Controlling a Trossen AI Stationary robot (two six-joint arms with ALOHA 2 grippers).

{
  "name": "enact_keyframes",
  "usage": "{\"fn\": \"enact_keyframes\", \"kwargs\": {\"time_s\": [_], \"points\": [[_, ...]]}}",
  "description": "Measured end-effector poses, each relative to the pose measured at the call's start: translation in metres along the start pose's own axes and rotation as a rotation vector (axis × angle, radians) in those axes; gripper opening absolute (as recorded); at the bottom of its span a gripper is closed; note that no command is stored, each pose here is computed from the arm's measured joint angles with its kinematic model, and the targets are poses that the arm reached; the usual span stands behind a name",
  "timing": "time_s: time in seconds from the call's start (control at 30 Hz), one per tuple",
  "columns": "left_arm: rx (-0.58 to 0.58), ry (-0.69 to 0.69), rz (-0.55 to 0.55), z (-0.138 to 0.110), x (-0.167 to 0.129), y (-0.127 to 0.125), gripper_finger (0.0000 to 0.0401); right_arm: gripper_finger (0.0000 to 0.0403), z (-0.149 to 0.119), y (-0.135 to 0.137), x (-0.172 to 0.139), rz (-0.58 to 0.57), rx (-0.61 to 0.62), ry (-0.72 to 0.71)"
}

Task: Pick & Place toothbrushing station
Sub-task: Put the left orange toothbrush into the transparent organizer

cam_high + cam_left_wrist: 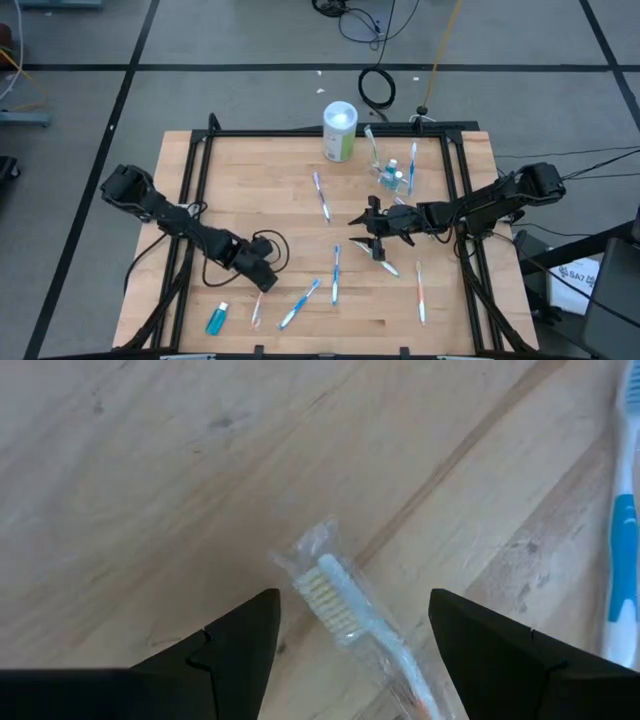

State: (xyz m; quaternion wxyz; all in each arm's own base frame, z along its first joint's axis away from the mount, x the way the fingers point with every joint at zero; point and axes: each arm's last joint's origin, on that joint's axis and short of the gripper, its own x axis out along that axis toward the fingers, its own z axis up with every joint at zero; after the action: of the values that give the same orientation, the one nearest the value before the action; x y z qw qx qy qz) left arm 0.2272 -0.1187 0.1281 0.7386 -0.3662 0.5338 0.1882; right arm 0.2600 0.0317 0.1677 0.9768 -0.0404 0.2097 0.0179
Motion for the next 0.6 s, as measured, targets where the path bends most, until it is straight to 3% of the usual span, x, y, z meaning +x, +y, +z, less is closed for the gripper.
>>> {"fn": "enact_keyframes", "kwargs": {"time_s": [0.13, 0.4, 0.6], "points": [[-0.001, -0.001, 0.009, 0.0002, 0.0007, 0.001, 0.0251, 0.0201, 0.0002, 0.0, 0.0, 0.0, -0.014, -0.002], [-0.07, -0.012, 0.028, 0.0014, 0.0019, 0.004, 0.0147, 0.0201, 0.0, 0.0, 0.0, 0.0, -0.015, 0.0], [-0.117, -0.039, 0.013, 0.005, 0.0027, 0.0031, 0.0098, 0.0201, 0.0, 0.0, 0.0, 0.0, 0.004, 0.0]]}}
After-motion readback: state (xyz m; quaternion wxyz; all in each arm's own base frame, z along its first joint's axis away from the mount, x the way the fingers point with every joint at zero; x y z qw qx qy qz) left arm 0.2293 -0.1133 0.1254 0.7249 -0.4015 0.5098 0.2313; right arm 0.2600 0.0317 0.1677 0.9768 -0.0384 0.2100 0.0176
